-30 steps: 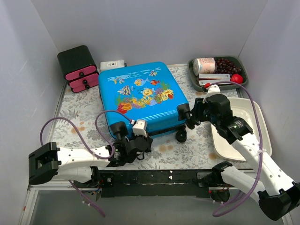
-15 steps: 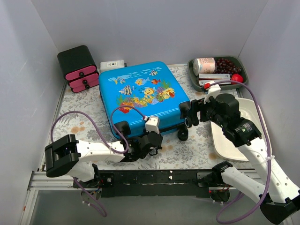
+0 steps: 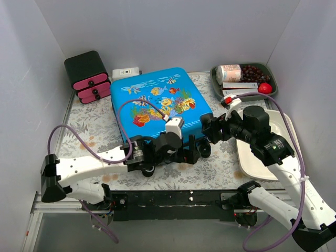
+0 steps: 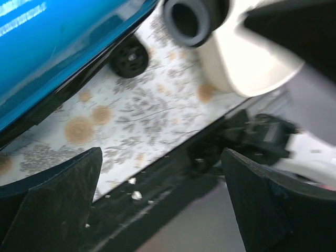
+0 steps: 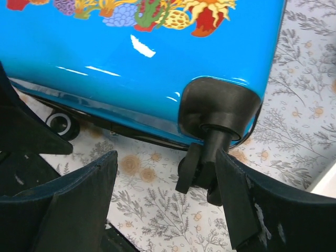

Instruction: Open, take out, and arrange the luggage

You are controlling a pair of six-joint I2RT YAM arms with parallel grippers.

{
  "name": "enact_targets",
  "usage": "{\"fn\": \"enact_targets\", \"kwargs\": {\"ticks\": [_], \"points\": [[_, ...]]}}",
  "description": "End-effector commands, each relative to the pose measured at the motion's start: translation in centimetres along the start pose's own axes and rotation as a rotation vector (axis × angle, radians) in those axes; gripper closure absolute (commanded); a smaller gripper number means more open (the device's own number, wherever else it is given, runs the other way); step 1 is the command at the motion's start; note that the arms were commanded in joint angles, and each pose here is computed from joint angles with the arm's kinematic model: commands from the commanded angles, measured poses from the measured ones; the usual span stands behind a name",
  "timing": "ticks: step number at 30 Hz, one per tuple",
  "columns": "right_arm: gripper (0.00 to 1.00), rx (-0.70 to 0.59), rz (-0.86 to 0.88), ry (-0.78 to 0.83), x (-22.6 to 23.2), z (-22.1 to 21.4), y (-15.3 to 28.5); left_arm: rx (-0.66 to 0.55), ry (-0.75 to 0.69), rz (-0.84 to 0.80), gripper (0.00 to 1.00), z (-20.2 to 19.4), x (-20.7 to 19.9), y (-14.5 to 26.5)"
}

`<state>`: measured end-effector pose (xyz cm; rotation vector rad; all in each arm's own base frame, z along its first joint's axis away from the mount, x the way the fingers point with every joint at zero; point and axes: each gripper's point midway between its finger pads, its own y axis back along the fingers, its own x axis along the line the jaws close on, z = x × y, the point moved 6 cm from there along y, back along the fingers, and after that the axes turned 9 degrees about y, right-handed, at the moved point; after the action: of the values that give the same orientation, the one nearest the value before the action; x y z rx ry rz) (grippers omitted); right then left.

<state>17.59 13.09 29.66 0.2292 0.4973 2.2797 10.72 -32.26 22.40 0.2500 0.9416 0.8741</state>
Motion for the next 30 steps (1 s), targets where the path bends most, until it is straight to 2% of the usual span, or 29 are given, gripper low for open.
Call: {"fn": "enact_targets", "kwargs": {"ticks": [1, 4, 7, 10, 13, 16, 24, 26, 30], "points": [[0.18, -0.104, 0.138, 0.028, 1.9, 2.4, 1.1, 0.083, 0.116, 0.097, 0.02, 3.0, -1.1, 7.1], [0.18, -0.114, 0.206, 0.035, 3.2, 2.4, 0.9, 0.055, 0.19, 0.304, 0.02, 3.9, 2.0, 11.2], [0.18, -0.073, 0.247, 0.049, 4.6, 1.7, -0.1, 0.039, 0.23, 0.447, 0.02, 3.8, 4.6, 13.6], [0.18, -0.024, 0.251, 0.076, 6.5, 0.8, -1.7, 0.064, 0.246, 0.447, 0.02, 3.1, 5.4, 14.2], [0.18, -0.001, 0.231, 0.095, 7.9, 0.4, -2.4, 0.084, 0.268, 0.448, 0.02, 2.6, 5.9, 14.4], [0.18, 0.001, 0.266, 0.104, 9.4, 0.0, -2.9, 0.082, 0.276, 0.519, 0.02, 1.3, 7.6, 13.6], [0.19, 0.115, 0.313, 0.077, 11.5, -3.8, -5.4, -0.079, 0.335, 0.596, 0.02, 2.3, 8.6, 12.1], [0.19, 0.127, 0.274, 0.054, 11.4, -4.2, -6.0, -0.108, 0.342, 0.616, 0.02, 2.5, 9.4, 12.0], [0.2, 0.128, 0.315, 0.053, 12.3, -4.6, -6.9, -0.165, 0.339, 0.73, 0.02, 2.7, 12.6, 11.3]]}}
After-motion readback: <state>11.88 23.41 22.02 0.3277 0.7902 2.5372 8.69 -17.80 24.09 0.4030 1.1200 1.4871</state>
